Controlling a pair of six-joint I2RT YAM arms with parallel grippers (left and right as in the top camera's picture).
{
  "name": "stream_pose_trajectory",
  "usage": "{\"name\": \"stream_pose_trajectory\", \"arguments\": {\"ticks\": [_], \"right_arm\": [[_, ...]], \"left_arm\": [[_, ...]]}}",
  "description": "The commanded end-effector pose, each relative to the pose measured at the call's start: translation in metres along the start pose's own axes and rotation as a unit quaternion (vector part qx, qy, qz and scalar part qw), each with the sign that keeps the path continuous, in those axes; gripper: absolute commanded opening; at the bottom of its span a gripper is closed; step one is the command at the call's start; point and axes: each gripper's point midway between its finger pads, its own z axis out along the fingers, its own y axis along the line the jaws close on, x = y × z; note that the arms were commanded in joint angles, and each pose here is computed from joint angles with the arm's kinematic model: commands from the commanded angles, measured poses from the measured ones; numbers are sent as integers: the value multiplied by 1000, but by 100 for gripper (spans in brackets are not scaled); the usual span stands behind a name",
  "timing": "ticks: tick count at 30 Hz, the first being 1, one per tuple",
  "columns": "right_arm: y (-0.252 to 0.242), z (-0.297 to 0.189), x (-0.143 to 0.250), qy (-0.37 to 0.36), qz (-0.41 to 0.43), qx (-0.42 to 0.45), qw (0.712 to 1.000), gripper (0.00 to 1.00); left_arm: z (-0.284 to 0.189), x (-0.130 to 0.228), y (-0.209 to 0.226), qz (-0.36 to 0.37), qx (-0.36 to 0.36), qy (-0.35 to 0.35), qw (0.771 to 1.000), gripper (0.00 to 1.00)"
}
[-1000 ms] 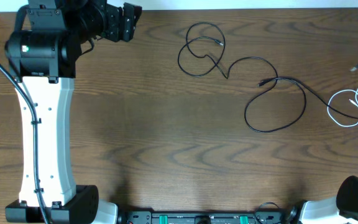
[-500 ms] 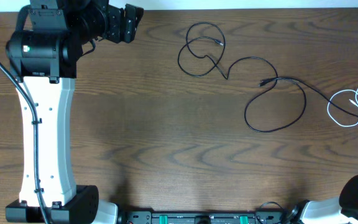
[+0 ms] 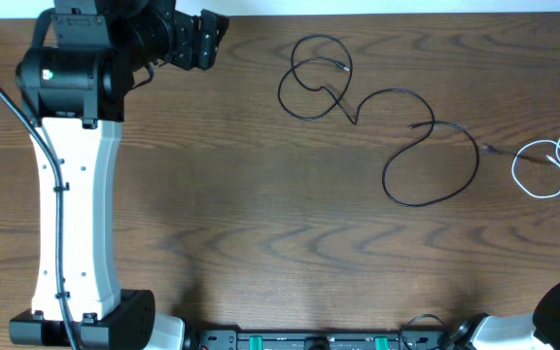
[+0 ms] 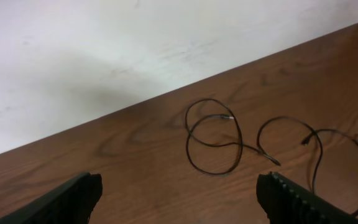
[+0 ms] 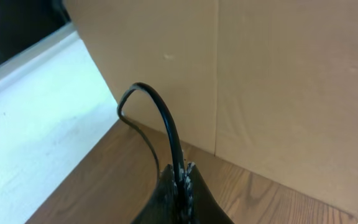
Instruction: Untangle cables
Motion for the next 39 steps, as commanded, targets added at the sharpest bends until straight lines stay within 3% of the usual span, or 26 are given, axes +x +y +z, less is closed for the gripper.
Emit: {"name": "stream_pose_trajectory", "arguments": {"ticks": [1, 14, 24, 39], "right_arm": [[2, 10, 5, 15, 7, -8, 1000, 1], [26, 111, 89, 168, -25, -1, 986, 1], [6, 140, 113, 196, -20, 74, 978, 1], [13, 191, 203, 314, -63, 116, 940, 1]], "left_arm": [[-2, -2, -11, 12, 8, -2, 1000, 84], [1, -1, -16, 18, 2, 3, 1000, 84], [2, 0, -15, 18, 1, 5, 1000, 84], [3, 0, -15, 18, 2, 6, 1000, 84]]}}
